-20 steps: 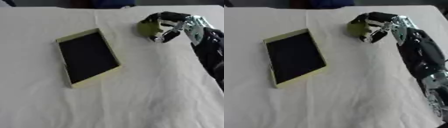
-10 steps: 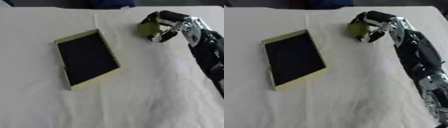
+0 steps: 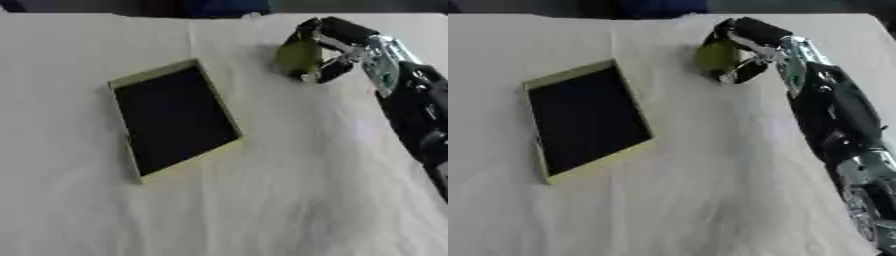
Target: Pick up objects on the table and place them in the box.
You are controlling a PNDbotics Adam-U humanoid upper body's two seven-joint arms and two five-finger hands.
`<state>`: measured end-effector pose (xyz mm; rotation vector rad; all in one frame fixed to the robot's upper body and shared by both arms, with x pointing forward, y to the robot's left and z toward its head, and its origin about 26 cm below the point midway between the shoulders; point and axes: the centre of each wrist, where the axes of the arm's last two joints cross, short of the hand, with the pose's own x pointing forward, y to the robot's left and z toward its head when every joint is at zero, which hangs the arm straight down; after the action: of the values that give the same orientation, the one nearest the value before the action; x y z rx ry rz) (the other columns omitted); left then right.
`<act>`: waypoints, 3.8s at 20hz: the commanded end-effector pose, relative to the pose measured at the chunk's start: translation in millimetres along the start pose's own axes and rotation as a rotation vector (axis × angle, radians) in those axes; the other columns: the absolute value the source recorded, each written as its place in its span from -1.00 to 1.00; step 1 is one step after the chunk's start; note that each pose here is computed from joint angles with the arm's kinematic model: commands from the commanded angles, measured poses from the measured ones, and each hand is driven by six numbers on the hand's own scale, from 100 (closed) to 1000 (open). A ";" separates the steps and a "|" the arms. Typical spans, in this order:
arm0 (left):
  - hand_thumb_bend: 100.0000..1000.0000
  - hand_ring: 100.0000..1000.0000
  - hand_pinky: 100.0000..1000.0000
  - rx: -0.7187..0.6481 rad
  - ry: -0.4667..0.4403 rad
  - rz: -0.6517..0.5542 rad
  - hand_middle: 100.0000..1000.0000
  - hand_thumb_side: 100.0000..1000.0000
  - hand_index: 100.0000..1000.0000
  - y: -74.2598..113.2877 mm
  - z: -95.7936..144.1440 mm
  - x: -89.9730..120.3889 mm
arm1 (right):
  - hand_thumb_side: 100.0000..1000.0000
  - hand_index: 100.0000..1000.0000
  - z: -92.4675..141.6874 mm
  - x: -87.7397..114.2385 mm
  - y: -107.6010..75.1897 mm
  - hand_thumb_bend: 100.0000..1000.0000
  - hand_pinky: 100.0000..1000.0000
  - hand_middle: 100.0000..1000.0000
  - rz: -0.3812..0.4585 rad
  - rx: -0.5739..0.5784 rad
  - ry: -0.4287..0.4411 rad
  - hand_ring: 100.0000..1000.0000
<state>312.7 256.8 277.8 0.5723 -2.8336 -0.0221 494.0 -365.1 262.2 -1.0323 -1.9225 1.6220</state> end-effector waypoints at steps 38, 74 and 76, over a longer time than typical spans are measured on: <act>-0.23 0.26 0.37 -0.024 0.003 -0.002 0.16 -1.00 0.53 2.3 3.6 2.0 | -1.00 0.27 -64.1 75.1 -70.7 -1.00 0.12 0.15 0.005 -0.203 -0.476 0.20; -0.19 0.26 0.37 -0.006 -0.017 0.047 0.16 -1.00 0.53 -6.2 0.1 5.1 | -1.00 0.29 -129.8 181.7 21.8 -1.00 0.16 0.14 -0.243 0.086 -0.729 0.21; -0.19 0.26 0.37 -0.005 -0.017 0.048 0.16 -1.00 0.53 -6.3 0.2 5.1 | -1.00 0.30 -130.0 183.3 28.8 -1.00 0.17 0.14 -0.239 0.107 -0.719 0.22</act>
<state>313.6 250.6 270.3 0.5194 -2.8272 -0.0240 478.7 -141.3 228.6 -0.1780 -2.2619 1.8135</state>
